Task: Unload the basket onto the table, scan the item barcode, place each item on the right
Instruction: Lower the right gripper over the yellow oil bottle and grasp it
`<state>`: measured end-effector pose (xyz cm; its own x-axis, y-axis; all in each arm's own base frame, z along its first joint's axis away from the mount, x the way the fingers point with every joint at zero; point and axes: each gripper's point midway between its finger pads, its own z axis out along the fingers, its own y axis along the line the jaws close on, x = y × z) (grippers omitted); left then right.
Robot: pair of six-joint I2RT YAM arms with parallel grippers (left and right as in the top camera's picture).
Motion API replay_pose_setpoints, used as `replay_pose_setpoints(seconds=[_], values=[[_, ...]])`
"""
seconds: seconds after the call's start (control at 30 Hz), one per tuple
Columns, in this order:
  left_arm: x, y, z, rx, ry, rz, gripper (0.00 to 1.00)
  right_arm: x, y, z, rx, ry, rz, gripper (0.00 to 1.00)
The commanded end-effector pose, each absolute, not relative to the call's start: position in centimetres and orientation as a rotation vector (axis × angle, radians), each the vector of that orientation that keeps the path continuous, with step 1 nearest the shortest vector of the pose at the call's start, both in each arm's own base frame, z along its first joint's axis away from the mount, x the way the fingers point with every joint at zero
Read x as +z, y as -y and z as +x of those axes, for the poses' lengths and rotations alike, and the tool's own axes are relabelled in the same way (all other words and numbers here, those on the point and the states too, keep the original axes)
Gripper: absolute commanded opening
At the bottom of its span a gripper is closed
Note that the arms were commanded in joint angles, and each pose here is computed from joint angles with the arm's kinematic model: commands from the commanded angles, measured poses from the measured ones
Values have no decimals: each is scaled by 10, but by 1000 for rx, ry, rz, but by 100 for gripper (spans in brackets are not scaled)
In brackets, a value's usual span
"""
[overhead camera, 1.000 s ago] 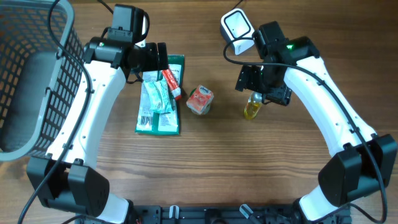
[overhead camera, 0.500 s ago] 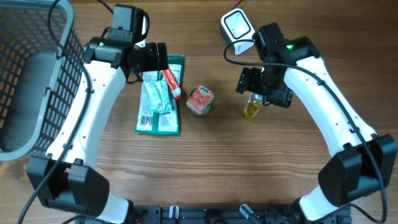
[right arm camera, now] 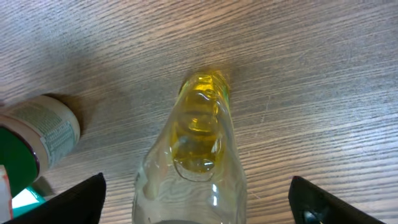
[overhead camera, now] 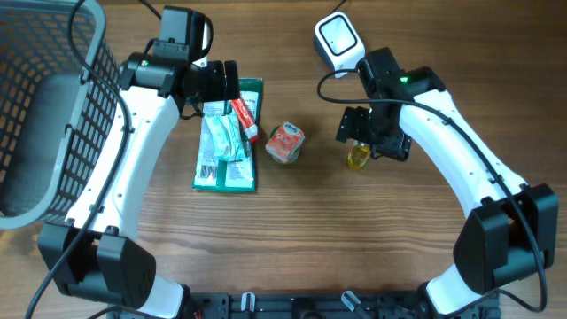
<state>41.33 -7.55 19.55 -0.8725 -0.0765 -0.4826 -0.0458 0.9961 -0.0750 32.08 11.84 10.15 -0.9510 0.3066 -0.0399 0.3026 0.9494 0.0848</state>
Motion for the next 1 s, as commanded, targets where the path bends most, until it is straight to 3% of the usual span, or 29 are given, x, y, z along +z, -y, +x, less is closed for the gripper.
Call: replay_pose_setpoints(seconds=[0.0, 0.23, 0.47, 0.67, 0.9, 0.97], values=[[193, 72, 416, -69, -2634, -112, 100, 94, -119, 319, 102, -3064, 489, 91], [193, 72, 416, -69, -2634, -112, 100, 88, -120, 322, 115, -3050, 486, 88], [193, 72, 416, -68, -2634, -111, 100, 85, -119, 319, 109, -3058, 488, 73], [193, 72, 416, -68, -2634, -111, 100, 75, -119, 319, 114, -3052, 487, 73], [193, 72, 416, -68, -2634, -111, 100, 76, -119, 318, 116, -3057, 488, 50], [193, 72, 416, -69, -2634, -112, 100, 76, -120, 319, 118, -3055, 487, 47]])
